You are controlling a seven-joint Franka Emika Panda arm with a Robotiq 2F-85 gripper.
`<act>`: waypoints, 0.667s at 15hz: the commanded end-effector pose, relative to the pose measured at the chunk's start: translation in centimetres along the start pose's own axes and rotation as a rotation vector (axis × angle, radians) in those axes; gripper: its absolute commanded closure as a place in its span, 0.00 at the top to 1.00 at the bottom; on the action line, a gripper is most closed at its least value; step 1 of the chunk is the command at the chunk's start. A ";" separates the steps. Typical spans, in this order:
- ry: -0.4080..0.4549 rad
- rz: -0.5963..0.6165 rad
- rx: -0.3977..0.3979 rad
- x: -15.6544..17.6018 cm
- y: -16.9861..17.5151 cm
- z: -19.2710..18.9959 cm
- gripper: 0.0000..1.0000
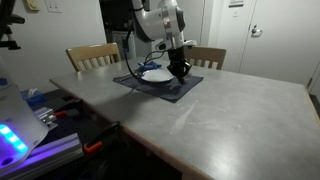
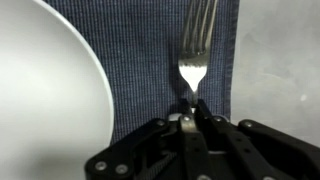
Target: Take the the fork from the plate and put it on the mat
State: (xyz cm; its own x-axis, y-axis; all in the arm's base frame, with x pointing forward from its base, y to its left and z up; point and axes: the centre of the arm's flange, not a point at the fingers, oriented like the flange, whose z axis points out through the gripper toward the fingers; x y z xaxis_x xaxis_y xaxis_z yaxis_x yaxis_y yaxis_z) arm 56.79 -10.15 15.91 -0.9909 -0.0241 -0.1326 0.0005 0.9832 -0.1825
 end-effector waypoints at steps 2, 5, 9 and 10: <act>-0.025 0.015 -0.090 1.9 0.3 -0.4 0.03; -0.021 0.010 -0.093 2.4 0.8 -0.2 0.03; -0.024 0.001 -0.087 2.6 1.0 -0.1 0.03; -0.022 0.002 -0.089 2.6 1.1 0.0 0.03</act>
State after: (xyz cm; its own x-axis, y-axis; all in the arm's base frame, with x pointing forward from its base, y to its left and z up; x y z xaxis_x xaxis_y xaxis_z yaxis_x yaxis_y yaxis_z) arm 54.84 -9.11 15.12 -0.9898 -0.0250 -0.1402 -0.0091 0.9936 -0.1128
